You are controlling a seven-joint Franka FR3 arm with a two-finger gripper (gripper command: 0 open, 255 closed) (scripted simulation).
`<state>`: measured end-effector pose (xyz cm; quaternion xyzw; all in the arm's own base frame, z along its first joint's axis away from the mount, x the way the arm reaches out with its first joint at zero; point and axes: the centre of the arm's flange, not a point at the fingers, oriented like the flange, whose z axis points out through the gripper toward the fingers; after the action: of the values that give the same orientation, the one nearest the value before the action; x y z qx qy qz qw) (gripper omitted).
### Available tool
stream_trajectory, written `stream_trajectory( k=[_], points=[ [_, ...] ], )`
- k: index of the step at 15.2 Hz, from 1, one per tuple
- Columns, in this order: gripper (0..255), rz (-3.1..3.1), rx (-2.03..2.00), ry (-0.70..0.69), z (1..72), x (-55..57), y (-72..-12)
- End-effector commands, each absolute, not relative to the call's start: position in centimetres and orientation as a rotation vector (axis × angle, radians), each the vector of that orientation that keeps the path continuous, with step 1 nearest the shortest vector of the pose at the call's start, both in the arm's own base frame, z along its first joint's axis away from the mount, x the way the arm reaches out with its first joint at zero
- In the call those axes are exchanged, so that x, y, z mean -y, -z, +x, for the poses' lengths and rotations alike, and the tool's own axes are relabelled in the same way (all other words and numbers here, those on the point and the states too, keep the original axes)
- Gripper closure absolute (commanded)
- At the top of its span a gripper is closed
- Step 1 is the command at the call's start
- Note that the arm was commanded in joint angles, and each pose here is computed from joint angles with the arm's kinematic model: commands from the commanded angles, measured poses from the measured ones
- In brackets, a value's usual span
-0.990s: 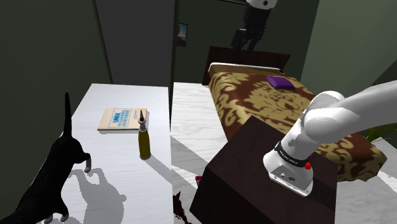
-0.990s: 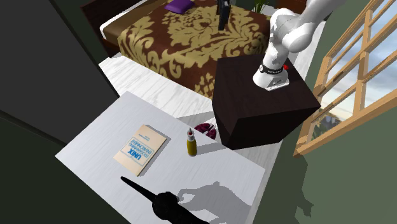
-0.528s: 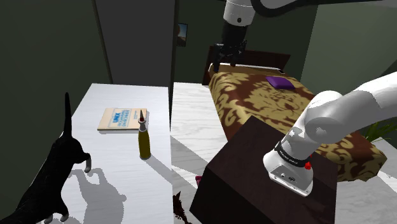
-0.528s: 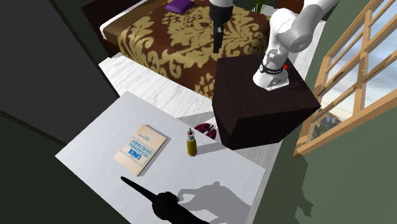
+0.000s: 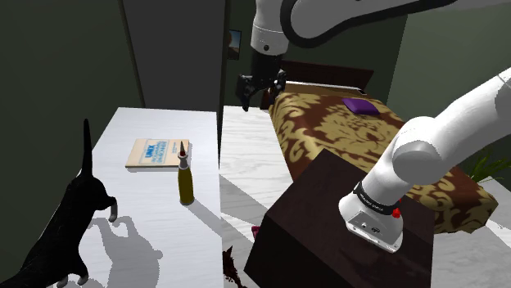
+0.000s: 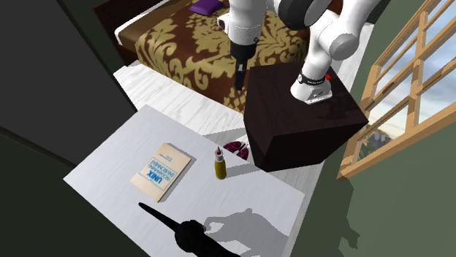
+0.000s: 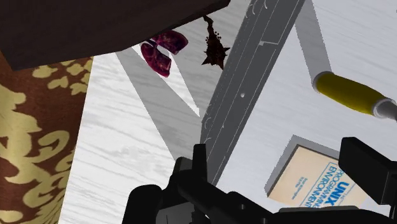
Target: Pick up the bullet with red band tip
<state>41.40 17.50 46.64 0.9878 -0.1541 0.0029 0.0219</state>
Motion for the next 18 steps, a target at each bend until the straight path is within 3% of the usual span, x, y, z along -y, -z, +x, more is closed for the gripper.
stream_trajectory(
  k=[1, 18],
  points=[
    [0, 3.066, 0.518, 0.0, 42.4, -19.5, -45.3],
    [0, 3.088, 0.836, 0.079, 53.7, -34.6, -34.8]
  ],
)
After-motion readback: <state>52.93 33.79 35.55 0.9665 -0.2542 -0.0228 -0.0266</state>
